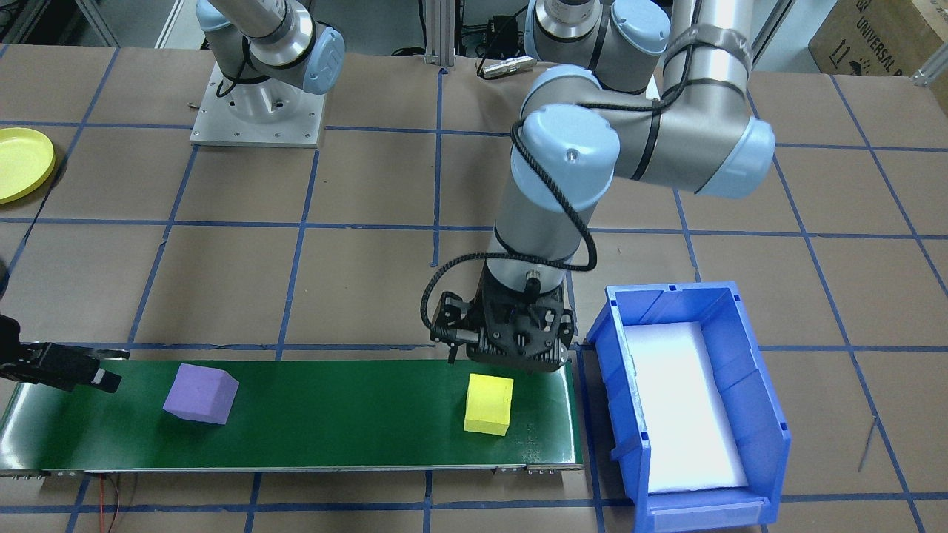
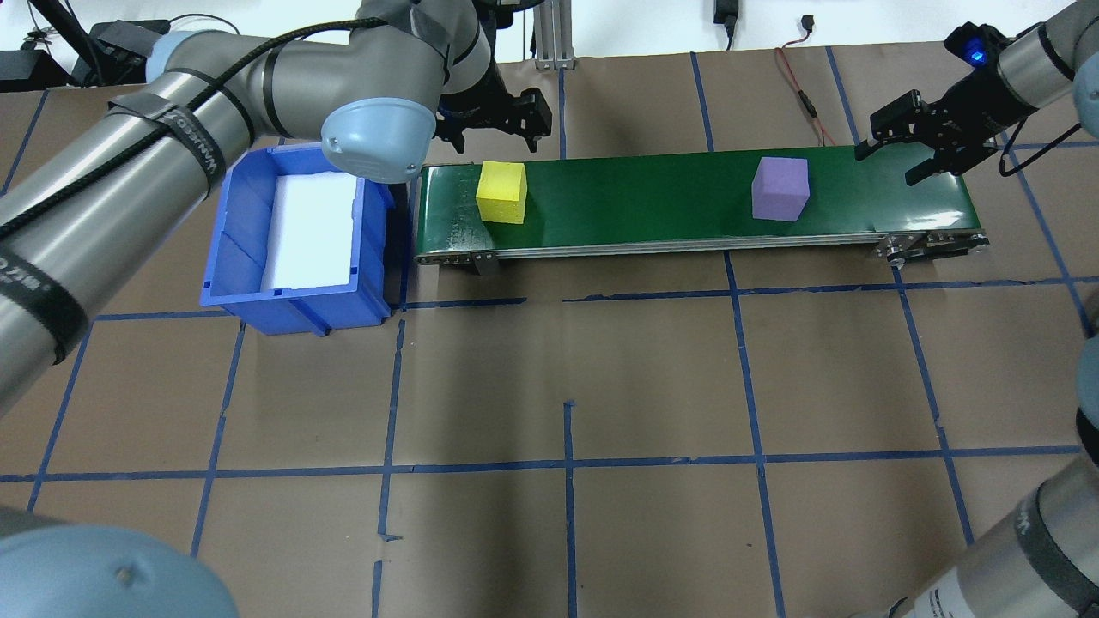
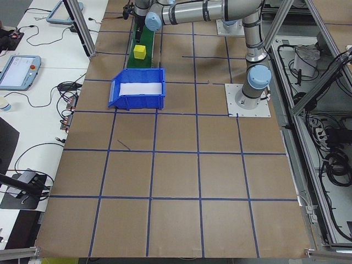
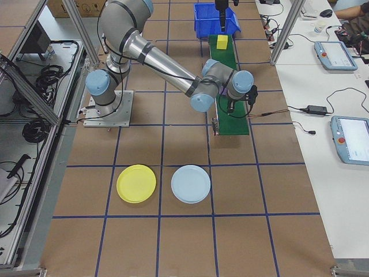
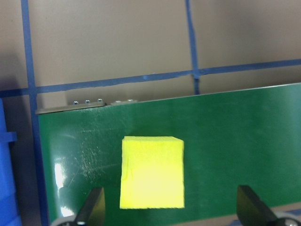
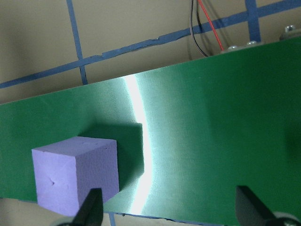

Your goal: Move block left to right into plate

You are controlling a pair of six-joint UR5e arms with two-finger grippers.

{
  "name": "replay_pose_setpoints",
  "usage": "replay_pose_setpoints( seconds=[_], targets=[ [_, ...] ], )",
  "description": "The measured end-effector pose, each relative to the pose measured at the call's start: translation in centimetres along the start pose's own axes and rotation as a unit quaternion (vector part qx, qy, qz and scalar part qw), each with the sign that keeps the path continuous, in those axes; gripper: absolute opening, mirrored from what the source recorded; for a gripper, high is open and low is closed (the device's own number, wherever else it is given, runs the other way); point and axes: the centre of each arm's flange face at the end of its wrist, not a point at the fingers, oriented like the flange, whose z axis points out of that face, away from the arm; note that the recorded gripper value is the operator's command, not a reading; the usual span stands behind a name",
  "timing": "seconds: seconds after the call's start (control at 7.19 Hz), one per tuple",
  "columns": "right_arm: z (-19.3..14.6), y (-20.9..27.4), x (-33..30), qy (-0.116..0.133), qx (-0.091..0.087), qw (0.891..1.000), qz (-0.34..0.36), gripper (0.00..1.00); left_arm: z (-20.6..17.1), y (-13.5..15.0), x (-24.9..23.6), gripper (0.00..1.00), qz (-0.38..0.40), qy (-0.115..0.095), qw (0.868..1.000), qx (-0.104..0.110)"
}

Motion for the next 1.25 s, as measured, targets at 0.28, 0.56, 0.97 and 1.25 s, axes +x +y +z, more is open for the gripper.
replay_pose_setpoints(
  seconds=[0.28,0.56,0.97,1.25],
  targets=[
    [0.4,-0.2,0.2,0.0,0.0,1.0,-0.003,1.0,-9.1,4.4,-0.9,1.0,-0.006,-0.006,1.0,-0.017],
    [0.3,-0.2,0.2,-0.001,0.0,1.0,-0.003,1.0,-14.9,10.0,-5.2,1.0,-0.025,-0.02,0.995,-0.09],
    [0.6,-0.1,0.3,-0.001,-0.002,1.0,-0.001,1.0,-17.0,13.0,-7.9,1.0,-0.037,-0.028,0.991,-0.123],
    [0.6,-0.1,0.3,-0.002,-0.001,1.0,0.0,1.0,-17.3,12.7,-9.5,1.0,-0.042,-0.029,0.992,-0.116]
  ],
)
